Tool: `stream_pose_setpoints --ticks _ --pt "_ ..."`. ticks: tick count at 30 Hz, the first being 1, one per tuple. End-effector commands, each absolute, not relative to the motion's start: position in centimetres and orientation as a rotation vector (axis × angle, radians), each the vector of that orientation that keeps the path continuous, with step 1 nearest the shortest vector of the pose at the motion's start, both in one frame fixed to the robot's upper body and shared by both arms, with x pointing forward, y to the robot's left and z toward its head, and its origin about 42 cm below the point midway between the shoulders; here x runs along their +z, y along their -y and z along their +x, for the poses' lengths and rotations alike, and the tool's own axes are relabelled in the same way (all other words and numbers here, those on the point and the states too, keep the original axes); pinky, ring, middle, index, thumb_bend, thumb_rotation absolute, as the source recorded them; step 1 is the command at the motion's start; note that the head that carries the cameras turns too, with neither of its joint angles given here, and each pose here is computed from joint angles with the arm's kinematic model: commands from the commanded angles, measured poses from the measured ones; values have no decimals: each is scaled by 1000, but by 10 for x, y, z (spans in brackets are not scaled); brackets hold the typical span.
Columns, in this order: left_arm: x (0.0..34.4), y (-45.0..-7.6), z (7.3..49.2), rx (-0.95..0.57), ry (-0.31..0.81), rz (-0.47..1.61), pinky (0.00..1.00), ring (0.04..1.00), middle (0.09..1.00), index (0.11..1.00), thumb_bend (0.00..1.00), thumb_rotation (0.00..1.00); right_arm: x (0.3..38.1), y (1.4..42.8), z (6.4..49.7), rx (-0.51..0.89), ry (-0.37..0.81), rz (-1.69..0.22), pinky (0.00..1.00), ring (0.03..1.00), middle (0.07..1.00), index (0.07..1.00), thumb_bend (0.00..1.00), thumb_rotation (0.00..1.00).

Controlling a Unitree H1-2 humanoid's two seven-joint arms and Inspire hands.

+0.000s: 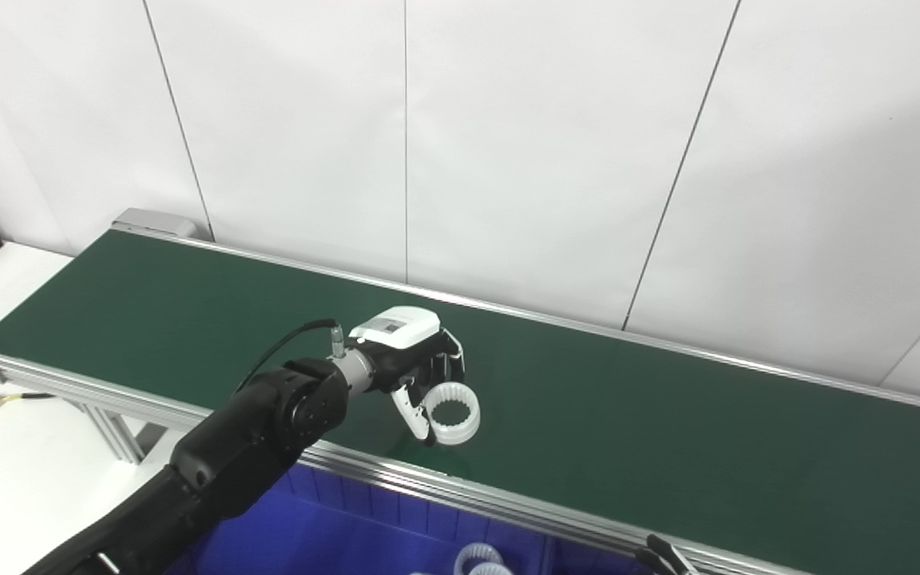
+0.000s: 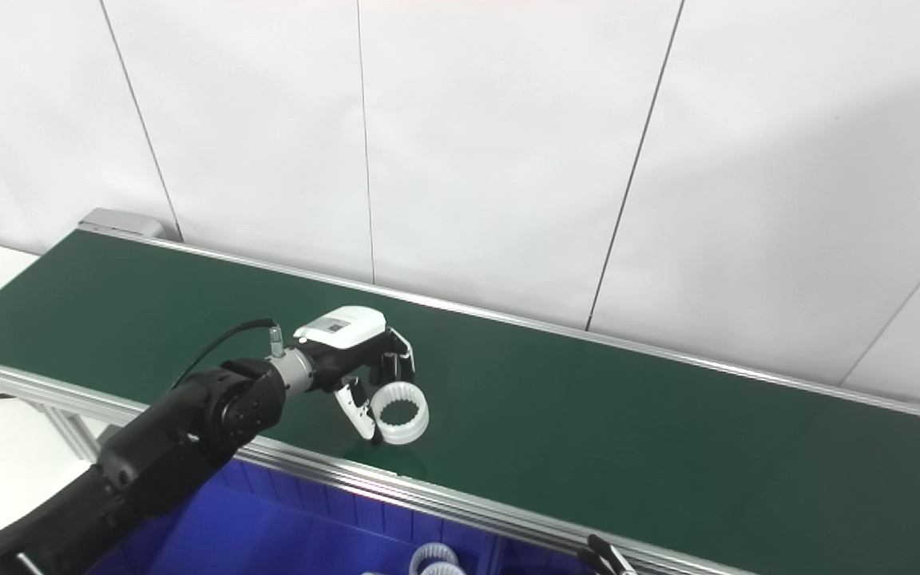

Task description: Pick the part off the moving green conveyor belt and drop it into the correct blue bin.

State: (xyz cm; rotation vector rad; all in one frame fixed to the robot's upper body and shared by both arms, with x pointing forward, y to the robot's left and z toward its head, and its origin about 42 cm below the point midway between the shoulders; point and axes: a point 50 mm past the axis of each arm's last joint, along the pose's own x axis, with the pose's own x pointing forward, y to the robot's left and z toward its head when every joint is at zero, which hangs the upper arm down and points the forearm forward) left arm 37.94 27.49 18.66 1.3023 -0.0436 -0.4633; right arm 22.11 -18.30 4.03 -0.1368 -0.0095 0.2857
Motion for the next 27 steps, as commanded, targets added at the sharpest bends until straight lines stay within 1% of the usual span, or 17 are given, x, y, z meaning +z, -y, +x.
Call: stream_pose_setpoints --ticks 1,3,5,7,15,18,21,23,27 --pt "210 -284 376 -428 97 1328 656 500 497 464 501 0 51 181 226 283 78 -122 739 793 833 871 342 430" --pt "215 -285 369 -432 113 1327 646 496 502 463 501 0 51 181 227 283 79 -124 736 792 832 871 341 430" --pt "220 -286 362 -437 126 1331 683 509 502 451 500 0 51 181 227 283 79 -122 737 792 833 870 337 415" --pt "224 -288 354 -437 138 1342 690 501 496 455 501 0 52 181 227 282 78 -128 735 790 831 868 338 411" --pt "234 -292 326 -475 133 1399 620 464 478 500 503 0 56 183 229 283 79 -133 728 785 827 864 374 490" --pt "234 -293 317 -490 134 1407 593 462 475 493 504 0 60 184 230 285 81 -140 738 792 833 867 369 476" --pt "227 -292 308 -509 126 1388 578 458 471 497 504 0 63 187 231 280 69 -127 745 795 836 868 384 476" --pt "219 -293 301 -513 114 1368 583 456 470 498 504 0 64 190 233 280 66 -121 747 797 835 867 409 494" --pt "204 -292 291 -502 76 1337 542 443 469 504 504 0 65 198 236 285 64 -125 753 800 833 865 454 566"
